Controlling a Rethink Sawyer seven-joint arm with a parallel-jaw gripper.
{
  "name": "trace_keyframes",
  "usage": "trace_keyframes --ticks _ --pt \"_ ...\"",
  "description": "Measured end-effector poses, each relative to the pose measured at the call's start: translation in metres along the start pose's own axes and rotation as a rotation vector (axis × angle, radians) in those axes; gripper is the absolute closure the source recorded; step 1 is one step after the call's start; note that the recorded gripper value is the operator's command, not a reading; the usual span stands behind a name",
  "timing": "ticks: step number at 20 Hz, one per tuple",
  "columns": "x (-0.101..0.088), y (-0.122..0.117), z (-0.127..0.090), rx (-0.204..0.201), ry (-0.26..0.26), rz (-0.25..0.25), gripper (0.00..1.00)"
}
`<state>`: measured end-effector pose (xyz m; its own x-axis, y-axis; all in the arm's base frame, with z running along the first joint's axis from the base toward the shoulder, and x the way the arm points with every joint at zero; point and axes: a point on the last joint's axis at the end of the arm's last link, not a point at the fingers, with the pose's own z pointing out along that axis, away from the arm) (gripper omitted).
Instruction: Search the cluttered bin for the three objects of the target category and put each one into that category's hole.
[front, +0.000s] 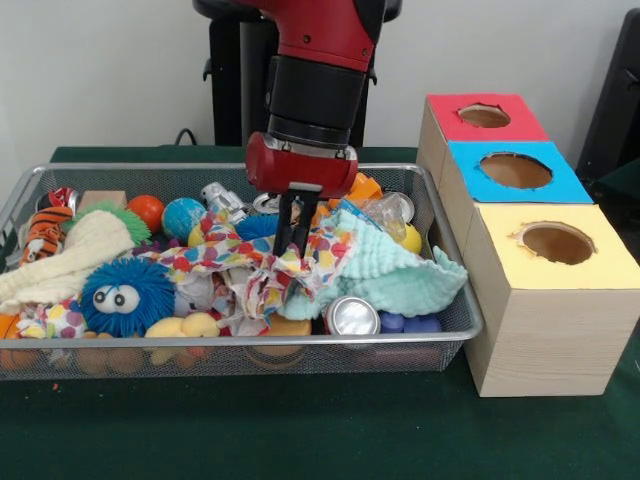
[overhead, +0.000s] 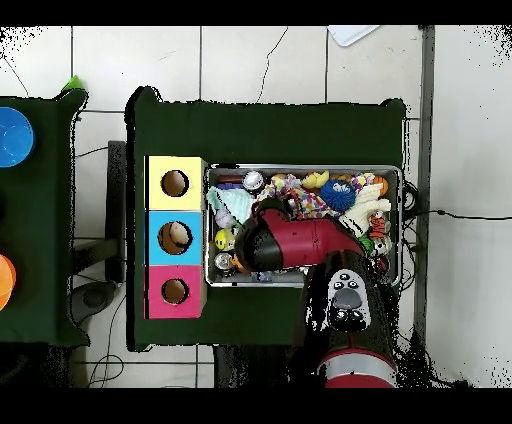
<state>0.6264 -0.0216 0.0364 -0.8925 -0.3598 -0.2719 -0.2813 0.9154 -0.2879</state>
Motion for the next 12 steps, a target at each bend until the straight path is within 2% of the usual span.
trace_keyframes --ticks 12 --pt "-0.0022 -0.003 -0.0057 0.001 -0.008 0.012 1.0"
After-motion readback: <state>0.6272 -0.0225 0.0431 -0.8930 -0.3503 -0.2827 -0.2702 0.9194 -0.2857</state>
